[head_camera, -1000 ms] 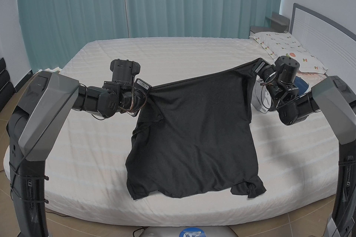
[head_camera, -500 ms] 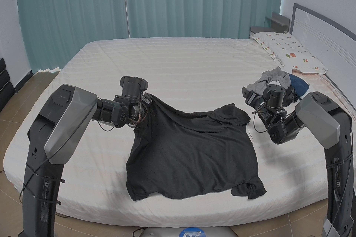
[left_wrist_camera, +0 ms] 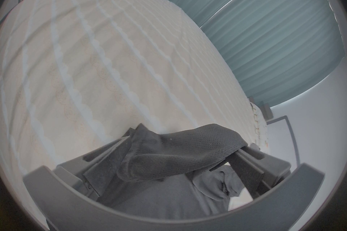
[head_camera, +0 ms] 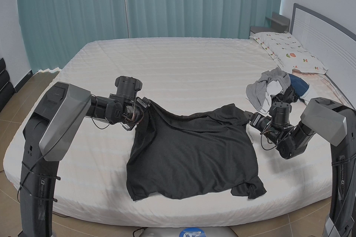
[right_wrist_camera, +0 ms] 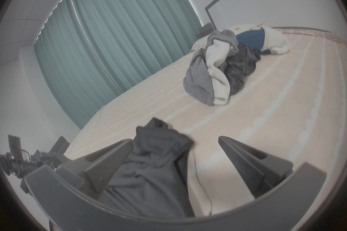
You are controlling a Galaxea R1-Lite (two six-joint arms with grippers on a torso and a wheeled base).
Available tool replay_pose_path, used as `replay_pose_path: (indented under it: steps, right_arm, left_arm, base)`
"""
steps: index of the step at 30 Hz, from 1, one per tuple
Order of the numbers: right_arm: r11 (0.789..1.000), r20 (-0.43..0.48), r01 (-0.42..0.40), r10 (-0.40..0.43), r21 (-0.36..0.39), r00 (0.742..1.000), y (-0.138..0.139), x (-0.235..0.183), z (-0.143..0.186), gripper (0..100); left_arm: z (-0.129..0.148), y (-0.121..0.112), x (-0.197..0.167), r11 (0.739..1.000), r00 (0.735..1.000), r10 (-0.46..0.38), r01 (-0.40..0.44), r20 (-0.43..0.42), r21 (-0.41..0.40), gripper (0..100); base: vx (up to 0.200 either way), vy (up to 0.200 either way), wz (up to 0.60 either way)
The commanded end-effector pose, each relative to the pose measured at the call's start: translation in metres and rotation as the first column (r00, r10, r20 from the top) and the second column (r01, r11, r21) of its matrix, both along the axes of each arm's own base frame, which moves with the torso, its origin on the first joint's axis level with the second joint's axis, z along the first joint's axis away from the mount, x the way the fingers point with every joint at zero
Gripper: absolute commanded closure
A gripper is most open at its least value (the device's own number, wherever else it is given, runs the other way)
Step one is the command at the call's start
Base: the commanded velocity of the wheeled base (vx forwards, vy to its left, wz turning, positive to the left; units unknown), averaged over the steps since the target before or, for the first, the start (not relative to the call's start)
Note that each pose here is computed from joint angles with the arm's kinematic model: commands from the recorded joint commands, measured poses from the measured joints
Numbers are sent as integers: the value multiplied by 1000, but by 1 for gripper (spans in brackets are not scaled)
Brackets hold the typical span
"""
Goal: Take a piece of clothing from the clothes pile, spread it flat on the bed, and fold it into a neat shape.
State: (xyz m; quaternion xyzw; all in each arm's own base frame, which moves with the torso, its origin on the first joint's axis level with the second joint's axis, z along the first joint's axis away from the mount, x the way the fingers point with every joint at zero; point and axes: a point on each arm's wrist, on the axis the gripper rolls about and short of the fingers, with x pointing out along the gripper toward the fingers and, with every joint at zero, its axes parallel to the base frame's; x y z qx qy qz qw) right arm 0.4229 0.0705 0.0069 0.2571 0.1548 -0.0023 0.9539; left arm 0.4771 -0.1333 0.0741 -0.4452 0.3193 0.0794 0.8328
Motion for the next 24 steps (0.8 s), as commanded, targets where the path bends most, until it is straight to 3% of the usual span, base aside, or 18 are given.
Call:
replay_pose_path:
  steps: [1, 6, 16, 18, 21, 24]
  right_arm:
    - [996, -18, -76, 77, 51, 997, -8, -42, 16, 0]
    - [989, -41, -133, 136, 72, 990, -10, -70, 8, 0]
    - [981, -68, -149, 158, 127, 985, -10, -89, -9, 0]
    - [980, -91, -149, 162, 134, 983, -11, -97, -10, 0]
    - [981, -125, -141, 158, 135, 979, -14, -106, -12, 0]
    - [982, -160, -131, 151, 133, 975, -17, -115, -16, 0]
  left_arm:
    - [49, 49, -2, 983, 998, 48, -40, 45, -179, 0]
    - [57, 64, 4, 974, 999, 17, -10, 32, -227, 0]
    - [56, 59, -3, 971, 998, -25, 11, -56, -237, 0]
    - [41, 61, -13, 972, 992, -44, 15, -117, -235, 0]
    - [39, 63, -35, 973, 980, -117, 80, -161, -217, 0]
    - [34, 63, -56, 973, 972, -131, 90, -192, -212, 0]
  base:
    - [0, 0, 0]
    - [0, 0, 0]
    - [0, 0, 0]
    - [0, 0, 0]
    - [0, 0, 0]
    - [0, 0, 0]
